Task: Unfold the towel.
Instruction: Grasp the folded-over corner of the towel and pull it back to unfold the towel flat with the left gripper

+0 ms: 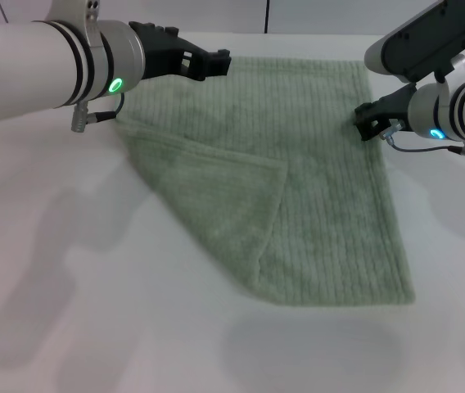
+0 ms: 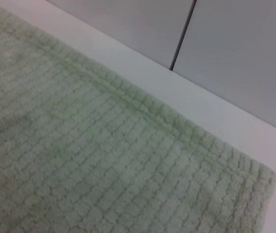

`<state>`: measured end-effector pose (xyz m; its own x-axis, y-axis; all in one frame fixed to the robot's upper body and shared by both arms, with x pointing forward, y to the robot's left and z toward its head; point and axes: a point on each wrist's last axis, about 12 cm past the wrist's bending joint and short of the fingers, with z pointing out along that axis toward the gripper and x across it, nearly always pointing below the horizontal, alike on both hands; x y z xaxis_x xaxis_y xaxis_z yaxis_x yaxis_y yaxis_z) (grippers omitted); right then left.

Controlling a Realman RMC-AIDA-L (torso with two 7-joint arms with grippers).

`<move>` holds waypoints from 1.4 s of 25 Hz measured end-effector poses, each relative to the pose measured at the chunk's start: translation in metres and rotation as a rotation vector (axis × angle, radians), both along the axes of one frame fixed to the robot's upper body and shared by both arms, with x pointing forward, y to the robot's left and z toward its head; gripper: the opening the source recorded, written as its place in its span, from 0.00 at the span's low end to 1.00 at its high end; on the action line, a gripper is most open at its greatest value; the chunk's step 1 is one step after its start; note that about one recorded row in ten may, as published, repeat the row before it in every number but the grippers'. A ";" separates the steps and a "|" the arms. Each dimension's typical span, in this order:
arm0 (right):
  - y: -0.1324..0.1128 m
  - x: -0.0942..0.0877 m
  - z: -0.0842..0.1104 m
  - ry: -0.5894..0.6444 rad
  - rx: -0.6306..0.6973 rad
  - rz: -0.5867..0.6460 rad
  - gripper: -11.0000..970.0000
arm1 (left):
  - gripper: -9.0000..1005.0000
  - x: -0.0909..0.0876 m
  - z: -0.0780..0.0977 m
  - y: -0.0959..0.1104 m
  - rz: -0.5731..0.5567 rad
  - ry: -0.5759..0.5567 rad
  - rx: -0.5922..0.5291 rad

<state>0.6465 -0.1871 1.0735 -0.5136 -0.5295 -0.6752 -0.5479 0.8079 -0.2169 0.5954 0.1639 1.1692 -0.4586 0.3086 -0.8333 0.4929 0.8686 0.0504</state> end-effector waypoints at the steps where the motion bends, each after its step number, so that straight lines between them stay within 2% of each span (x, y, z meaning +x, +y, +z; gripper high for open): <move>1: 0.000 0.000 0.000 0.000 0.000 0.000 0.04 | 0.81 0.000 0.000 0.000 0.000 0.000 0.000; 14: 0.000 0.000 0.000 0.001 -0.005 0.005 0.04 | 0.81 0.000 -0.004 -0.012 -0.071 0.110 0.064; 23: 0.001 0.001 0.001 0.004 -0.009 0.009 0.04 | 0.81 -0.002 -0.016 -0.022 -0.165 0.198 0.081; 35: 0.002 0.001 0.002 0.008 -0.010 0.014 0.03 | 0.81 -0.005 -0.019 -0.027 -0.229 0.232 0.102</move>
